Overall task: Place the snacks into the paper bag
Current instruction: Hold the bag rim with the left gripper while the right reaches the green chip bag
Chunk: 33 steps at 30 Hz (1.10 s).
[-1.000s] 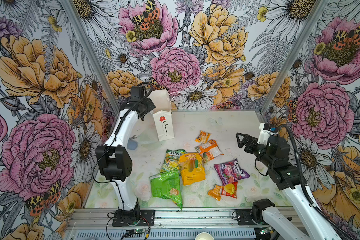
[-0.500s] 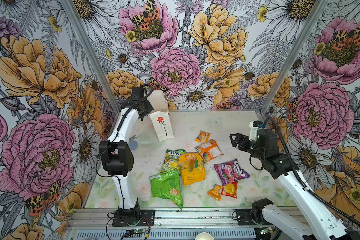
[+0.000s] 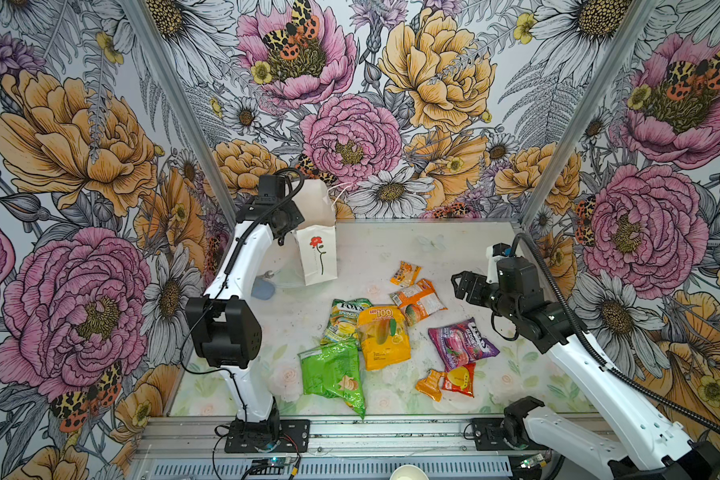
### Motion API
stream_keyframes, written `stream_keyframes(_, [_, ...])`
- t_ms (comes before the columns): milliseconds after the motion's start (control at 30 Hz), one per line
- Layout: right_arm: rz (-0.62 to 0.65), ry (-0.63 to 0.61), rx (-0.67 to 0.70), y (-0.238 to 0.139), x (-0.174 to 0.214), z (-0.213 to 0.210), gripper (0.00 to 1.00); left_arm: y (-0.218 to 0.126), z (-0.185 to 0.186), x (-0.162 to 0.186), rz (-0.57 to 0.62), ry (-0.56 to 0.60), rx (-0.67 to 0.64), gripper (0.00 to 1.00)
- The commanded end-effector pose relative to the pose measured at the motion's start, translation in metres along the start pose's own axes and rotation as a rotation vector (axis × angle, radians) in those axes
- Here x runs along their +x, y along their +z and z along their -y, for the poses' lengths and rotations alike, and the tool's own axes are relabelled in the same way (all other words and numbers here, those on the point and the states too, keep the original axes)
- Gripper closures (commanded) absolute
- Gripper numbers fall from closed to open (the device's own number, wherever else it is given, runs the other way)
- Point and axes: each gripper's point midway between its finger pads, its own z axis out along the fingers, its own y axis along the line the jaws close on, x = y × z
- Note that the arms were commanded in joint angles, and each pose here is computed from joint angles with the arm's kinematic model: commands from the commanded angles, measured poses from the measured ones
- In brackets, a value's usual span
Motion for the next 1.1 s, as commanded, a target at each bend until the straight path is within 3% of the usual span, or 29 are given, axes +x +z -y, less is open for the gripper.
stream_keyframes(0, [-0.029, 0.002, 0.013, 0.0, 0.011, -0.011, 0.12, -0.044, 0.0, -0.017, 0.141, -0.006, 0.038, 1.0])
stream_keyframes(267, [-0.208, -0.108, -0.058, 0.019, 0.108, -0.095, 0.13, -0.074, -0.037, 0.016, 0.191, -0.091, 0.076, 1.0])
stream_keyframes(533, [-0.364, -0.261, -0.183, 0.03, 0.18, -0.196, 0.13, -0.104, -0.068, 0.017, 0.264, -0.152, 0.044, 1.0])
stream_keyframes(633, [-0.426, -0.31, -0.219, 0.037, 0.202, -0.223, 0.19, -0.109, -0.078, 0.017, 0.278, -0.189, 0.045, 1.0])
stream_keyframes(867, [-0.579, -0.31, -0.216, 0.062, 0.244, -0.238, 0.3, -0.109, -0.101, 0.022, 0.275, -0.256, 0.049, 1.0])
stream_keyframes(1067, [-0.677, -0.216, -0.123, 0.084, 0.259, -0.211, 0.34, -0.109, -0.101, 0.023, 0.275, -0.27, 0.071, 1.0])
